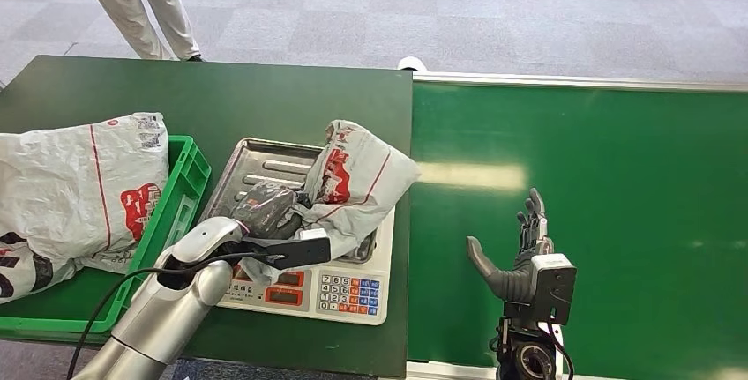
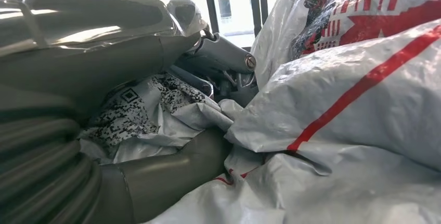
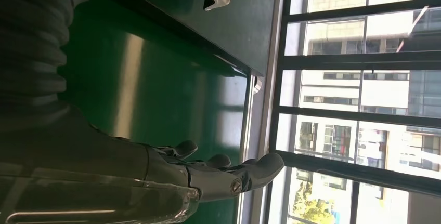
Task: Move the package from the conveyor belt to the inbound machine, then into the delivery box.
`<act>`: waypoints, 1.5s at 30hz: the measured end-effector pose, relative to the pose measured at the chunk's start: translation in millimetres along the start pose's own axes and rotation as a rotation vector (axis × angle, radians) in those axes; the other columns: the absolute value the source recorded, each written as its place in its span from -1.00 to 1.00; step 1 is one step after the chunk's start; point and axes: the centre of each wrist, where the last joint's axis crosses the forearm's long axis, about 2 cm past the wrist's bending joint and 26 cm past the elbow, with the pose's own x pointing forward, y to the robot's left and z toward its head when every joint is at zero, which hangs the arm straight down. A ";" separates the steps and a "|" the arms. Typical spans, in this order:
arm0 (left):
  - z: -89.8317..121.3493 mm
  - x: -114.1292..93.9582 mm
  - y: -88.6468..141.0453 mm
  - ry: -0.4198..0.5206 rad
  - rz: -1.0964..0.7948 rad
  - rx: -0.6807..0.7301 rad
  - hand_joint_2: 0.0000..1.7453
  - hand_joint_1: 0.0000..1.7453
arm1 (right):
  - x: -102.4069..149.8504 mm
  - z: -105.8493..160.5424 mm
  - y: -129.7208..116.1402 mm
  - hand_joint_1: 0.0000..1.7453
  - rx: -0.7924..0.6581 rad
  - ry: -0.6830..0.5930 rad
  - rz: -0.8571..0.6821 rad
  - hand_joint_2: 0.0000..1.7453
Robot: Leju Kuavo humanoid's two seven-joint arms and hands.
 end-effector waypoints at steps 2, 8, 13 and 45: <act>0.3 0.6 0.6 -0.015 0.006 0.010 1.00 1.00 | 0.2 -0.1 0.0 -1.00 -0.001 0.000 0.000 1.00; 1.3 3.0 2.8 -0.053 0.021 0.032 1.00 1.00 | 0.5 -0.5 -0.3 -1.00 -0.004 0.002 -0.003 1.00; 2.4 6.4 6.8 -0.124 0.053 0.118 1.00 1.00 | 0.6 -0.5 -0.1 -1.00 -0.008 0.003 -0.004 1.00; 48.2 -15.6 55.4 0.064 -0.077 1.170 1.00 1.00 | 1.7 1.6 11.6 -1.00 -0.062 -0.003 -0.035 1.00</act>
